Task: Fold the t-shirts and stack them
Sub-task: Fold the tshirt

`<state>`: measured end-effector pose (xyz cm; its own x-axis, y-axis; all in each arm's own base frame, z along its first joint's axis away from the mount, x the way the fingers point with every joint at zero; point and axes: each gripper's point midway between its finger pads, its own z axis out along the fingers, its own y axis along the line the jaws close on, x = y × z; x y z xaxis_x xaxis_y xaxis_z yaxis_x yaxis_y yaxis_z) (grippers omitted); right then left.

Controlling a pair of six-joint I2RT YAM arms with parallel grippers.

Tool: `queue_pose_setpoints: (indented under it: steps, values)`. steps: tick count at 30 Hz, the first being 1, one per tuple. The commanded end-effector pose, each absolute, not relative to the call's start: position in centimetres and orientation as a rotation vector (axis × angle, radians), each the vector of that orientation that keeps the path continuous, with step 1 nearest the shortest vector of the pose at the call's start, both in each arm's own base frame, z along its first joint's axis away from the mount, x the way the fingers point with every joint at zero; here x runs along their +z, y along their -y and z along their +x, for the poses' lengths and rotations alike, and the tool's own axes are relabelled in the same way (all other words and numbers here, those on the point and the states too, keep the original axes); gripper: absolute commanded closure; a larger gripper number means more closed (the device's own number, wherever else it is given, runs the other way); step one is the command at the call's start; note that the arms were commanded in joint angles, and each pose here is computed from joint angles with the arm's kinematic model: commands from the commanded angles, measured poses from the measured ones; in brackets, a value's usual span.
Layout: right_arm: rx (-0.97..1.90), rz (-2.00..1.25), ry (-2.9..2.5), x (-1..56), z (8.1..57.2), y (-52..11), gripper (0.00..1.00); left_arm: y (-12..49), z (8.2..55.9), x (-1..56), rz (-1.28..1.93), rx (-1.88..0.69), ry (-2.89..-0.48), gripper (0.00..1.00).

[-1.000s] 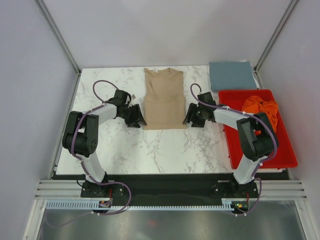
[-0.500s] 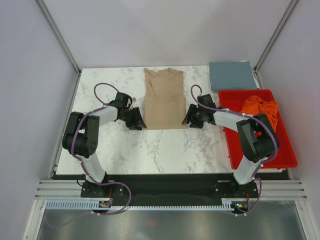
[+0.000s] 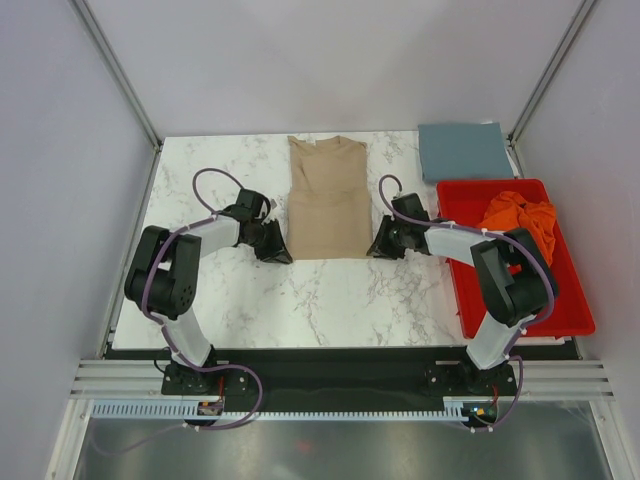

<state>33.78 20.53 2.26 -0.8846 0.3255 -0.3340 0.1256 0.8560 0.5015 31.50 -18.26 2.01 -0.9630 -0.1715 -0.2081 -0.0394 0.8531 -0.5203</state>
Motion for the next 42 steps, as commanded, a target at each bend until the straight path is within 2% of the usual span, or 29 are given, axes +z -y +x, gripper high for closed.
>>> queue_pose_setpoints:
  steps: [1, 2, 3, 5, 9, 14, 19, 23, 24, 31, 35, 42]
  values:
    - [0.606, 0.354, -2.666, 1.0, 32.2, -19.6, 0.76, 17.9, 31.8, 2.1, -0.195, -0.731, -2.765, 0.85]
    - [0.604, 0.340, -2.667, 1.0, 32.1, -19.6, 0.82, 17.9, 31.8, 2.2, -0.194, -0.731, -2.764, 0.88]
    - [0.608, 0.329, -2.660, 1.2, 32.2, -19.7, 0.94, 17.9, 31.9, 2.5, -0.191, -0.732, -2.753, 0.98]
    - [0.618, 0.307, -2.651, 1.7, 32.1, -19.6, 1.00, 18.0, 31.4, 2.8, -0.194, -0.752, -2.752, 0.98]
    - [0.603, 0.268, -2.656, 2.4, 30.9, -19.0, 1.00, 18.7, 29.4, 4.7, -0.184, -0.806, -2.718, 0.98]
    - [0.588, 0.251, -2.702, 1.7, 26.1, -17.3, 1.00, 18.9, 24.1, 4.0, -0.186, -0.835, -2.767, 0.98]
    - [0.586, 0.281, -2.765, 0.6, 20.3, -15.9, 1.00, 20.2, 16.7, 4.0, 0.033, -0.902, -2.778, 0.98]
    - [0.644, 0.295, -2.725, 1.4, 17.4, -16.2, 1.00, 19.4, 14.0, 3.8, 0.080, -0.923, -2.754, 0.98]
    - [0.631, 0.310, -2.743, 0.9, 16.3, -15.8, 1.00, 19.1, 13.0, 3.2, -0.151, -0.876, -2.831, 0.80]
    - [0.654, 0.315, -2.700, 1.9, 14.5, -15.4, 1.00, 19.7, 13.2, 4.4, -0.240, -0.863, -2.748, 0.55]
    - [0.640, 0.304, -2.698, 2.2, 14.5, -15.2, 1.00, 20.4, 14.0, 5.3, -0.299, -0.949, -2.660, 0.49]
    - [0.638, 0.300, -2.689, 2.3, 14.9, -15.3, 1.00, 21.3, 14.4, 4.2, -0.327, -0.971, -2.689, 0.48]
